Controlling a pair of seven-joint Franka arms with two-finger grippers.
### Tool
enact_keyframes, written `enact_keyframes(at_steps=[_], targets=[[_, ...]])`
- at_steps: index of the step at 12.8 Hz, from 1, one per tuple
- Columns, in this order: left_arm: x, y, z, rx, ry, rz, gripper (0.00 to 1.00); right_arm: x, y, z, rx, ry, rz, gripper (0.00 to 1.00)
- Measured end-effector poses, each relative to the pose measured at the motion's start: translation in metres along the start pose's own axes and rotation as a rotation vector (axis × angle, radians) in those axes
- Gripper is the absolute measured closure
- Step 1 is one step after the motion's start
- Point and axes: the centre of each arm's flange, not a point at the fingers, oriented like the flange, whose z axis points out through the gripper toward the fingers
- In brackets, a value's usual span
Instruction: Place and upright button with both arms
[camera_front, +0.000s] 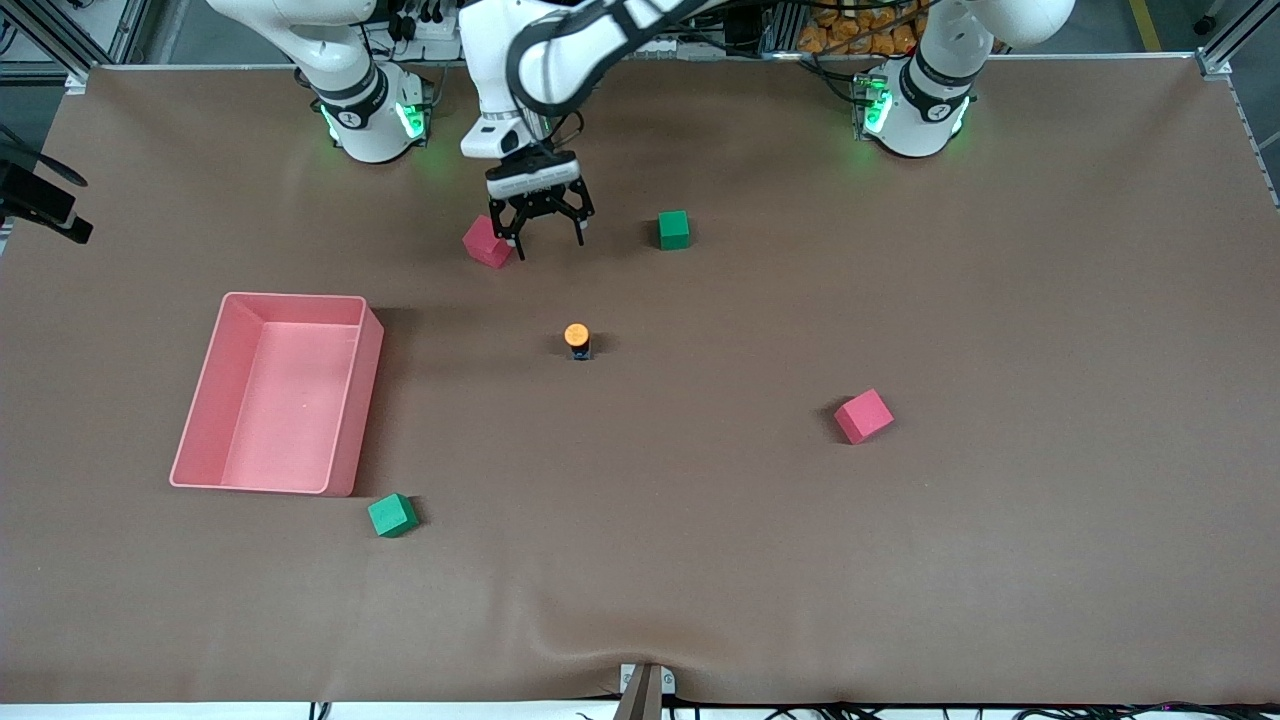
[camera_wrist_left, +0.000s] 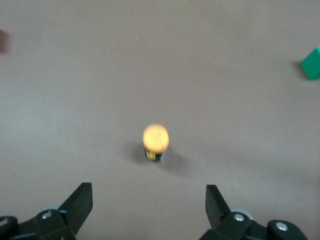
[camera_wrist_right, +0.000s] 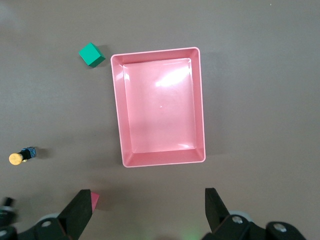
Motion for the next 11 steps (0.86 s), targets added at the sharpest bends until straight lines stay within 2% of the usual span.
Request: enact_keyframes(at_steps=[2, 4, 7, 9, 11], targets=[[0.103, -0.024, -0.034, -0.013, -0.096, 0.012, 0.0, 0.0, 0.0, 0.0, 0.0, 0.0, 0.0, 0.0], [0.2, -0.073, -0.054, 0.023, -0.192, 0.009, 0.0, 0.0, 0.0, -0.001, 0.0, 0.001, 0.0, 0.0], [0.333, -0.164, -0.049, 0.003, -0.343, -0.086, 0.0, -0.001, 0.0, -0.002, 0.0, 0.002, 0.0, 0.0], [0.4, -0.228, -0.026, -0.006, -0.383, -0.081, 0.0, -0.001, 0.0, -0.002, 0.0, 0.002, 0.0, 0.0], [0.435, -0.27, -0.015, 0.009, -0.388, -0.078, 0.0, -0.001, 0.0, -0.002, 0.0, 0.002, 0.0, 0.0]])
